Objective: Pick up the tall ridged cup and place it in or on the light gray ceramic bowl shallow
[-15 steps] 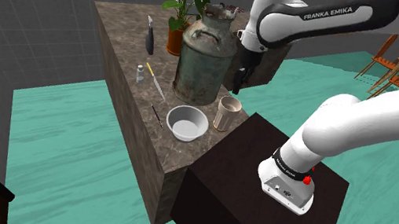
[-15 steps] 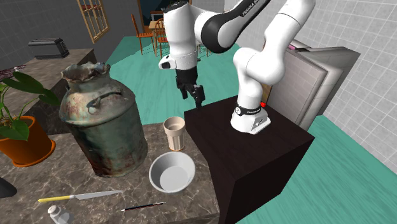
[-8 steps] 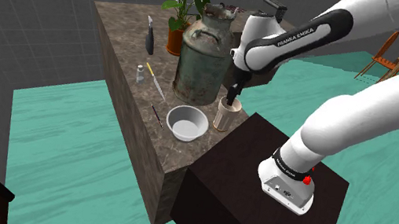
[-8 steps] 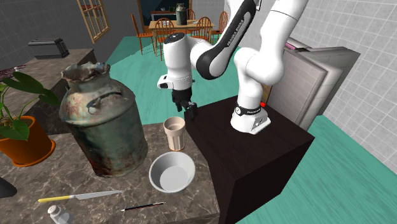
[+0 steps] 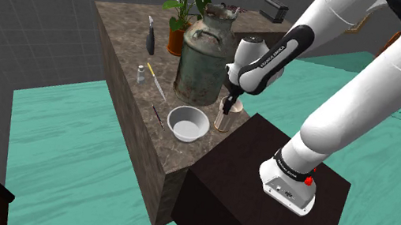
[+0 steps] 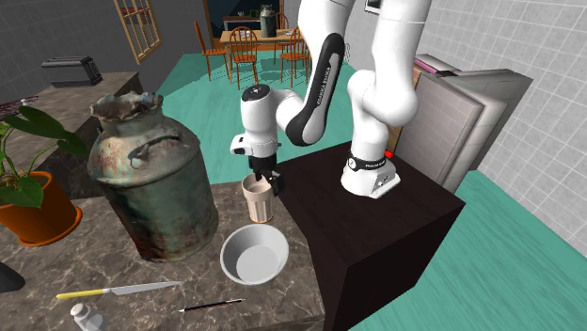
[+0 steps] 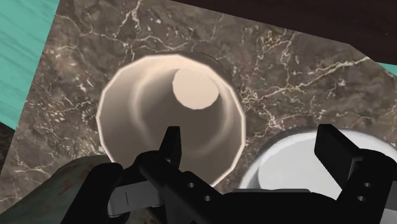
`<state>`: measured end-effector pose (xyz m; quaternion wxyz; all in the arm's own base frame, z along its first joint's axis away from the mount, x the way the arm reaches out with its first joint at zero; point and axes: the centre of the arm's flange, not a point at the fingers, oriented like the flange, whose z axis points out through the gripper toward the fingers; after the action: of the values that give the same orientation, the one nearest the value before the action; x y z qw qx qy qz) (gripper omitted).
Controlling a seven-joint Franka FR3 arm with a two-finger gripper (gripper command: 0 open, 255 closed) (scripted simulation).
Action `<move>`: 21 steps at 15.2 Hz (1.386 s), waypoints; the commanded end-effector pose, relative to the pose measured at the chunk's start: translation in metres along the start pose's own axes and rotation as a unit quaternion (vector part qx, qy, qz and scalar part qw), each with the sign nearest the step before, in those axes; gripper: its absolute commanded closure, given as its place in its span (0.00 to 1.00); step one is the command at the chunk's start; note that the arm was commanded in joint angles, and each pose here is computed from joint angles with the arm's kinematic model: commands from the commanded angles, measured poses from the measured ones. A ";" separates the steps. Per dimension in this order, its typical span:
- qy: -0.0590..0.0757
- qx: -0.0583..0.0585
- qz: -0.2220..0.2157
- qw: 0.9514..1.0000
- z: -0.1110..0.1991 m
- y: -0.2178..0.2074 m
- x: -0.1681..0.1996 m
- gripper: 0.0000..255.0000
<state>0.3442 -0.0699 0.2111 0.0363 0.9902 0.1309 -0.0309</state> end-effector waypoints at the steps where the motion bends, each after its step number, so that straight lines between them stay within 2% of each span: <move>1: 0.001 -0.001 -0.001 1.000 0.014 0.004 0.001 0.00; 6: 0.001 -0.001 -0.001 1.000 0.043 0.004 0.001 0.00; 14: 0.001 -0.001 -0.001 1.000 0.043 0.004 0.001 0.00; 15: 0.001 -0.001 -0.001 1.000 0.043 0.004 0.001 1.00; 21: 0.001 -0.001 -0.001 1.000 0.043 0.004 0.001 1.00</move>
<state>0.3443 -0.0761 0.1688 0.0374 0.9900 0.1329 -0.0290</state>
